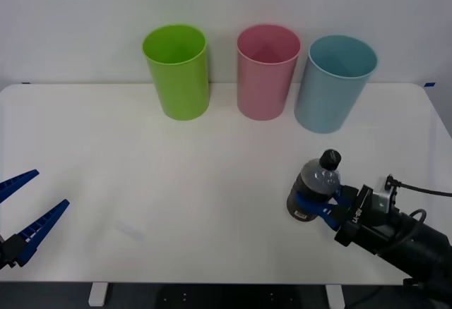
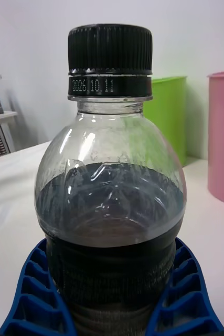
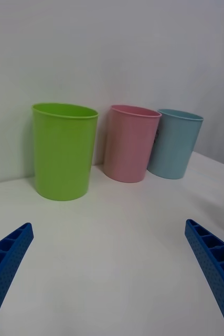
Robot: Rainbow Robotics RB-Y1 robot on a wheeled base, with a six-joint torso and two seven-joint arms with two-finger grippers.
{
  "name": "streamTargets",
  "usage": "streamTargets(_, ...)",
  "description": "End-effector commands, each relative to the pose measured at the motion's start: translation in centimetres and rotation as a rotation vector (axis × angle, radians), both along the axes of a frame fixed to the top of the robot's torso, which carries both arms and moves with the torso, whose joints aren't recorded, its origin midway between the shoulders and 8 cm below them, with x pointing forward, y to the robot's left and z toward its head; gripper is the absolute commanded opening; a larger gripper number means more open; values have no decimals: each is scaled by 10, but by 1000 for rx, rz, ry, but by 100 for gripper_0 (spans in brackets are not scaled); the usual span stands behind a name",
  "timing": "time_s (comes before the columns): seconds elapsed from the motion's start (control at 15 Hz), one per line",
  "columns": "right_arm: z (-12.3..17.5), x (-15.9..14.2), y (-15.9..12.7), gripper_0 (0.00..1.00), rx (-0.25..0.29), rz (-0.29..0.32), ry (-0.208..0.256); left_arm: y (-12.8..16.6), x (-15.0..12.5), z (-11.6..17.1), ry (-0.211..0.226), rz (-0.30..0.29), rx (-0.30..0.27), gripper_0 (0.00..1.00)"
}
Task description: Grasp the object on the table and drop it into the matching bin: aluminum can to the light blue bin, PET bottle to the pink bin.
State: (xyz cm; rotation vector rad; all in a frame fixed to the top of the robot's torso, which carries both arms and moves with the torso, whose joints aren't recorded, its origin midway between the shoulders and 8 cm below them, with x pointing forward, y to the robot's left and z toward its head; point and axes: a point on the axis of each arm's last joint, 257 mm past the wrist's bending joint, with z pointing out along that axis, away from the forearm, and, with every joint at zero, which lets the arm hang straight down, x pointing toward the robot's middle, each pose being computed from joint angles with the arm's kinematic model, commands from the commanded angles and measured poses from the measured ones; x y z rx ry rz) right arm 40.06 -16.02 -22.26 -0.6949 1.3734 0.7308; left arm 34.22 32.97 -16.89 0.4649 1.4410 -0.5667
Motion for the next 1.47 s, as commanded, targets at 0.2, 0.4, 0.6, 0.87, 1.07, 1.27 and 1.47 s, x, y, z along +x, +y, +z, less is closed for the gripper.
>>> streamTargets(0.2,52,19,-4,0,64,-59,6,0,0,0,0,0,0,100)
streamTargets(0.4,87,25,-8,0,112,-72,19,0,0,0,0,0,0,100)
streamTargets(0.6,119,32,-8,0,154,-43,33,0,0,0,0,0,0,100)
streamTargets(0.87,162,53,-10,0,195,-22,40,0,0,0,0,0,0,100)
streamTargets(1.07,193,76,-11,0,203,-52,17,0,0,0,0,0,0,100)
streamTargets(1.27,223,101,-6,0,185,-97,-24,0,0,0,0,0,0,100)
streamTargets(1.47,241,120,1,0,160,-125,-64,0,0,0,0,0,0,100)
